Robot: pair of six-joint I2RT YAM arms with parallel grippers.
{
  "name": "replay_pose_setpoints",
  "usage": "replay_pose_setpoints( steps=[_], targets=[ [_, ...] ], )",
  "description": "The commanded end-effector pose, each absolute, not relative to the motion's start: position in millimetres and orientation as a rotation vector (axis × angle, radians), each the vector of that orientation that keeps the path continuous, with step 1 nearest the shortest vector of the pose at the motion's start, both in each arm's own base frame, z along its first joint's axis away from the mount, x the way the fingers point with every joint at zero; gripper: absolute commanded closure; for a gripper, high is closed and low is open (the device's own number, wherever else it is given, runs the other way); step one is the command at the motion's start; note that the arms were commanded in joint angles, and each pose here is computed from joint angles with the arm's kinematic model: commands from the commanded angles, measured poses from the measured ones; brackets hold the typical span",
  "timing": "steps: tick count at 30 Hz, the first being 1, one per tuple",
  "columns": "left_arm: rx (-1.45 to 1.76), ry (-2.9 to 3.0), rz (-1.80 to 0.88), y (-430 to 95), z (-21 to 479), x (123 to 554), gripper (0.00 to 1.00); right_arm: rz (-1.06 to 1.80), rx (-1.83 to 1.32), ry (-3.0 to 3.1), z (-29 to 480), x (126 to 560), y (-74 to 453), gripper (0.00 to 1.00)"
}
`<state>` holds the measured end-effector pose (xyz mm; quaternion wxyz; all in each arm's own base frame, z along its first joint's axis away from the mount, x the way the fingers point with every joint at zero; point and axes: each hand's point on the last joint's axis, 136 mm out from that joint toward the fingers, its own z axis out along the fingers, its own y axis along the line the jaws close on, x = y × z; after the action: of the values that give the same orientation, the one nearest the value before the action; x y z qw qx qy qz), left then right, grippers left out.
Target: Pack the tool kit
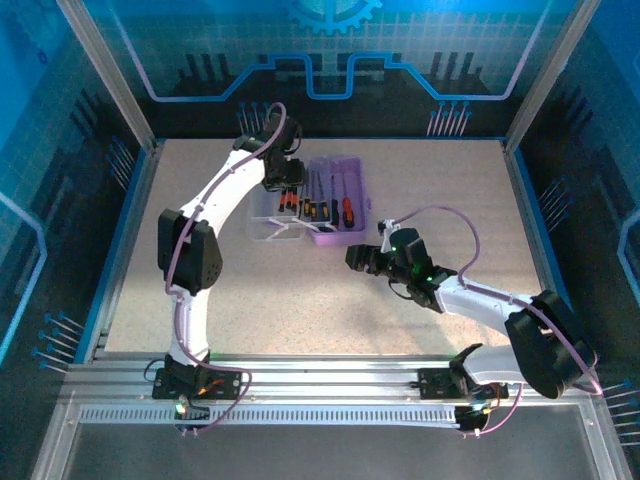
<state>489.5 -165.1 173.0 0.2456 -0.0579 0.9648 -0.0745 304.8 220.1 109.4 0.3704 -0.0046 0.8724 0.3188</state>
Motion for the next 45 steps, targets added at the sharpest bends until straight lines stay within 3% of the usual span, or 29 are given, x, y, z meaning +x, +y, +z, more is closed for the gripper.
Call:
replay_pose_setpoints(
  steps=[1,12,24,31,40,45],
  targets=[
    [-0.107,2.536,-0.268,-164,226,478,0.46,0.779,0.003,2.228,111,312,213,0.22],
    [-0.263,2.385,-0.300,-109,250,426,0.41,0.718,-0.007,2.227,110,315,207,0.22],
    [-0.685,2.253,-0.393,-34,189,348,0.44,0.608,-0.001,2.219,119,330,197,0.24],
    [-0.748,2.328,-0.490,-37,140,352,0.51,0.566,0.051,2.229,140,375,188,0.30],
    [-0.697,2.392,-0.574,-48,109,387,0.56,0.642,0.059,2.361,116,421,189,0.49],
    [-0.678,2.419,-0.579,-50,100,398,0.56,0.673,0.049,2.424,98,431,197,0.52]
  ],
)
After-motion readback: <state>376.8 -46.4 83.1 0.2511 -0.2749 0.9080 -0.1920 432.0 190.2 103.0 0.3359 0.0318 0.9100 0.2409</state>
